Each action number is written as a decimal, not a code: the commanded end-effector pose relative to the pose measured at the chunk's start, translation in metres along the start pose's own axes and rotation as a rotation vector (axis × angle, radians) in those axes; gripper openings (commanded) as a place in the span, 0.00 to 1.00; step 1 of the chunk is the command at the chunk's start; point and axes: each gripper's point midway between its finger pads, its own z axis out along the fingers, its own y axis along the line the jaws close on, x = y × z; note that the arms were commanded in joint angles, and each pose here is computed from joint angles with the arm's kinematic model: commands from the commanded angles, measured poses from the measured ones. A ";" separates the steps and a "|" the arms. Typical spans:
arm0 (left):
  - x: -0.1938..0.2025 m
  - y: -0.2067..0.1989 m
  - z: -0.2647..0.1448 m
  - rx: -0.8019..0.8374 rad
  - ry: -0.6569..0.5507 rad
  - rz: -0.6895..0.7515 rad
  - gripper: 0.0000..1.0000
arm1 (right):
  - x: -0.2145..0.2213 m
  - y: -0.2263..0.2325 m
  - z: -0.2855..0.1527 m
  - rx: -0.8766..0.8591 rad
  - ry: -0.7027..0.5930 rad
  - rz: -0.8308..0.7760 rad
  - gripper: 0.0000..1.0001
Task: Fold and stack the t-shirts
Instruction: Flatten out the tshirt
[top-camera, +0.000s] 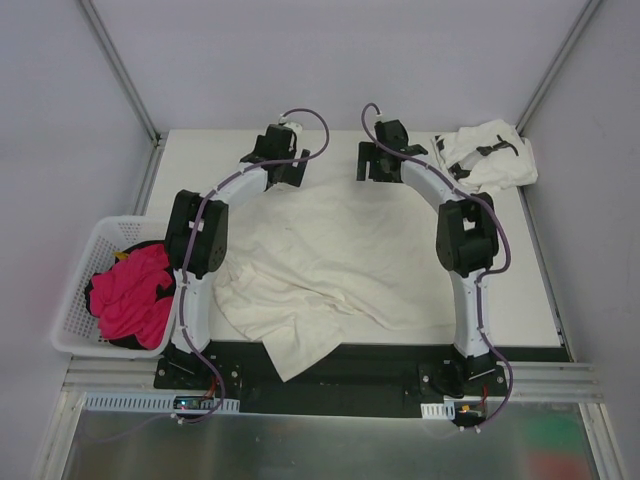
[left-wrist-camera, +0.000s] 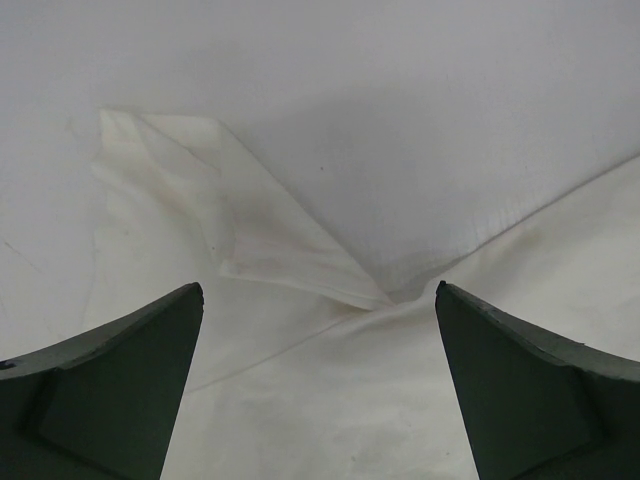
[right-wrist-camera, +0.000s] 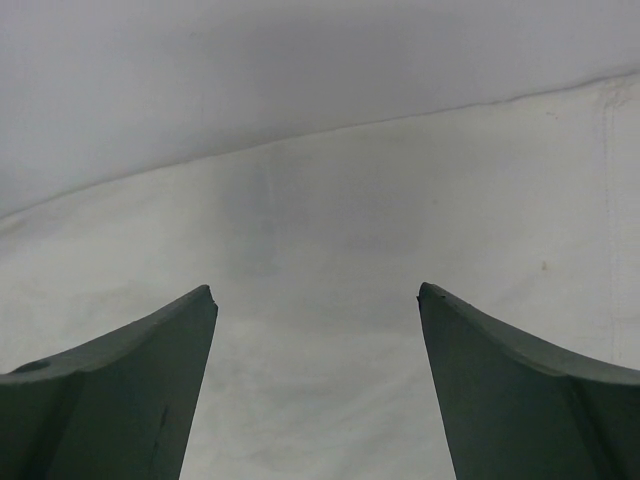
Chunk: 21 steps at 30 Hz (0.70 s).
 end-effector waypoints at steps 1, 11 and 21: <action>-0.007 -0.006 -0.005 0.030 0.039 -0.032 0.99 | -0.012 -0.001 0.004 -0.004 -0.015 0.038 0.85; 0.009 -0.005 -0.010 0.025 0.111 -0.025 0.99 | -0.004 -0.005 0.017 -0.028 0.007 0.074 0.84; 0.019 0.009 -0.001 -0.081 0.175 -0.042 0.99 | 0.006 -0.007 0.021 -0.033 0.032 0.078 0.81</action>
